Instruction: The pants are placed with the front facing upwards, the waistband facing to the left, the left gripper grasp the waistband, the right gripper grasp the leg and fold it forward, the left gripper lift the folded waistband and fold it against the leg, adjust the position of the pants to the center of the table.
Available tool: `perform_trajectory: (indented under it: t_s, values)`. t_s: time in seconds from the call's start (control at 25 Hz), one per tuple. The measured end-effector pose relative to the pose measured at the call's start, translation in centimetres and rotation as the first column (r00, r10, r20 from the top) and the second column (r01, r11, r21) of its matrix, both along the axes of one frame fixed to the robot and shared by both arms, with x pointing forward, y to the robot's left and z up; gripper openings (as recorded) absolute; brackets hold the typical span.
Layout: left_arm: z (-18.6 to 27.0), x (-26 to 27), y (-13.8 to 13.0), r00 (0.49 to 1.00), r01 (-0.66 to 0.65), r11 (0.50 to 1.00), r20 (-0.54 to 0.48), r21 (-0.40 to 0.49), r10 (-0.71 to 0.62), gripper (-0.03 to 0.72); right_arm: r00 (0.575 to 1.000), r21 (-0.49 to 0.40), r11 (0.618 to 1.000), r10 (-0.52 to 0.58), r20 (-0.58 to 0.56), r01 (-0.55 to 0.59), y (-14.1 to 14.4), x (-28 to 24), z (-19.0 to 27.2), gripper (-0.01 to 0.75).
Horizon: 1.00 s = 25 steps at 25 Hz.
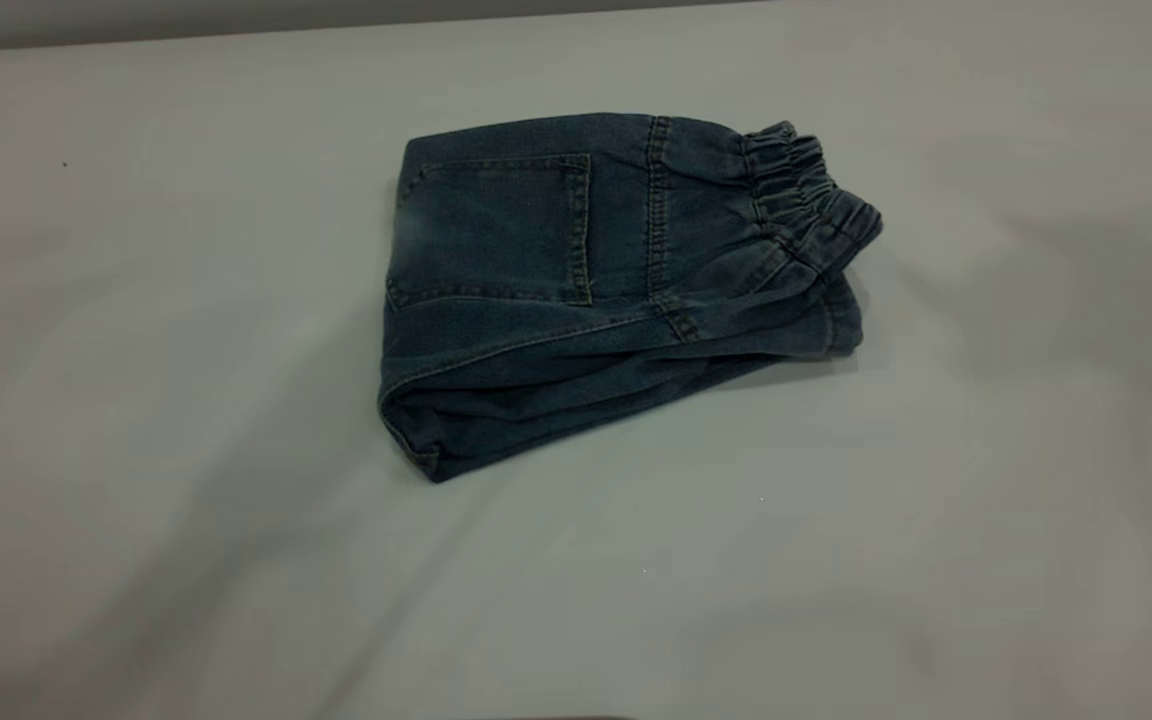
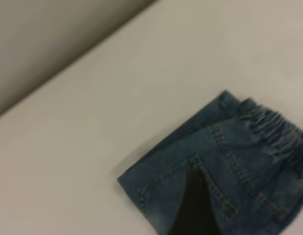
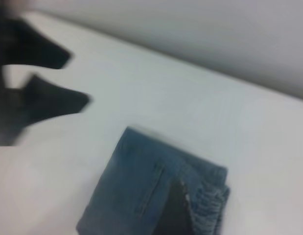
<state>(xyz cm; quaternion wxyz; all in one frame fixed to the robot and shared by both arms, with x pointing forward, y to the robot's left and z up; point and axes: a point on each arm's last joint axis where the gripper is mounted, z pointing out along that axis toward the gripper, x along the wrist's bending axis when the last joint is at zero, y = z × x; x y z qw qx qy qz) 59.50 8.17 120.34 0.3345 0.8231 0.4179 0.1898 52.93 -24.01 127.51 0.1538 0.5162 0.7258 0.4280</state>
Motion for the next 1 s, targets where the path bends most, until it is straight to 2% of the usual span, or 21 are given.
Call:
perform_trajectory:
  t_s: [0.24,0.44,0.64,1.0]
  values:
    - [4.4,-7.6,4.6,0.999,-0.004,0.999,0.044,-0.033,0.006,0.507,0.989,0.043,0.997,-0.075,0.125,0.071,-0.9,-8.0,4.1,0.549]
    - [6.6,-15.9,9.6,0.994,0.001,0.997,0.113,-0.075,0.008,0.507,0.974,0.042,0.995,-0.092,0.207,0.085,-1.7,-15.6,4.6,0.549]
    - [6.7,-24.4,14.9,0.978,0.011,0.991,0.208,-0.134,0.017,0.507,0.968,0.040,0.995,-0.097,0.231,0.090,-2.2,-21.9,2.2,0.549]
    - [1.5,-32.8,20.0,0.962,0.021,0.985,0.272,-0.173,0.027,0.507,0.959,0.042,0.994,-0.111,0.262,0.104,-2.9,-30.5,-5.2,0.549]
